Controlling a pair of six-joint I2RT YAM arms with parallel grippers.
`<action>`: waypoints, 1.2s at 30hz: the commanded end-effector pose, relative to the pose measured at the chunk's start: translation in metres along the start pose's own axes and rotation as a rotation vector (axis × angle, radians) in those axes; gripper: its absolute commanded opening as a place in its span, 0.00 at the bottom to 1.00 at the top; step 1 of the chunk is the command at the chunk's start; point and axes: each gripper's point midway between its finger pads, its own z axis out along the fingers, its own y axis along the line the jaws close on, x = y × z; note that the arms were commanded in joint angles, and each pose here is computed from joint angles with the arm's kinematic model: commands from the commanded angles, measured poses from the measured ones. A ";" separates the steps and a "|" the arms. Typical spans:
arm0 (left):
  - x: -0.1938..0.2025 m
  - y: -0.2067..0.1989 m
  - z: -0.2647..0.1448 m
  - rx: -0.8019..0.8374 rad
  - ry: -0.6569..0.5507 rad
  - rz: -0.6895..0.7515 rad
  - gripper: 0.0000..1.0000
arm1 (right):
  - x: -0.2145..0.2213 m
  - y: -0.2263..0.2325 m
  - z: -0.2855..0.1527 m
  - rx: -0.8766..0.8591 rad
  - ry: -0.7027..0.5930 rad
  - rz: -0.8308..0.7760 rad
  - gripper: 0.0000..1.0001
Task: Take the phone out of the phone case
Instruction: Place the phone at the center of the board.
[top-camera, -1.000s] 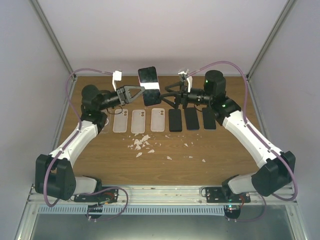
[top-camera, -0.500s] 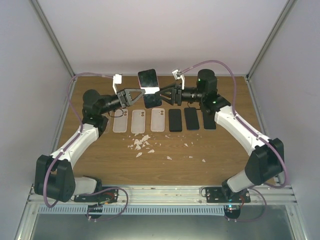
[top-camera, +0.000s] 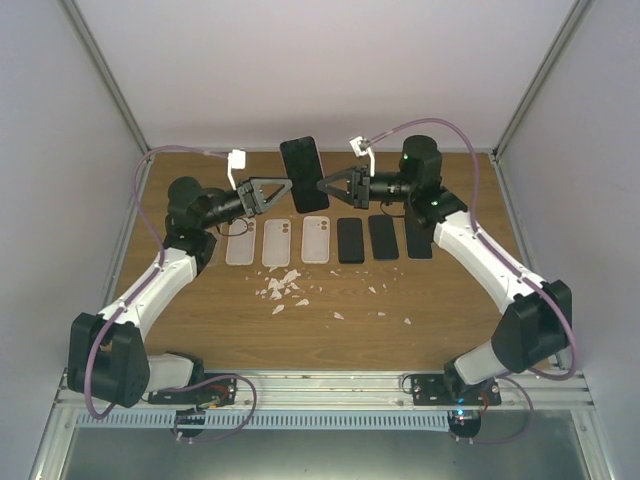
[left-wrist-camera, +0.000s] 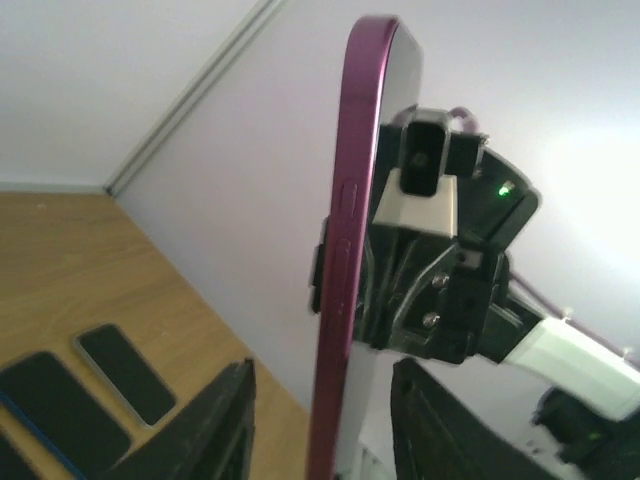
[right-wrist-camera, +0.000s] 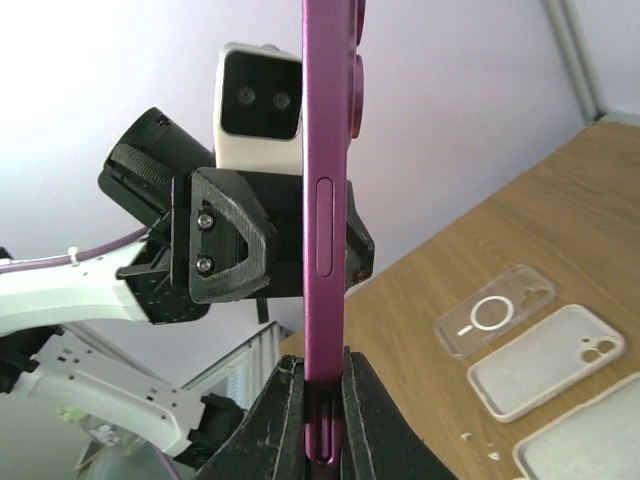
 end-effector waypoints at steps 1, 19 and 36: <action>-0.008 -0.004 -0.001 -0.029 -0.021 0.051 0.52 | -0.023 0.005 -0.029 0.074 -0.066 -0.133 0.01; -0.004 0.010 0.000 -0.140 0.097 0.241 0.99 | 0.014 -0.102 -0.211 0.638 0.019 -0.124 0.00; -0.001 0.017 -0.003 -0.184 0.117 0.265 0.99 | 0.127 -0.205 -0.354 0.952 0.096 0.223 0.00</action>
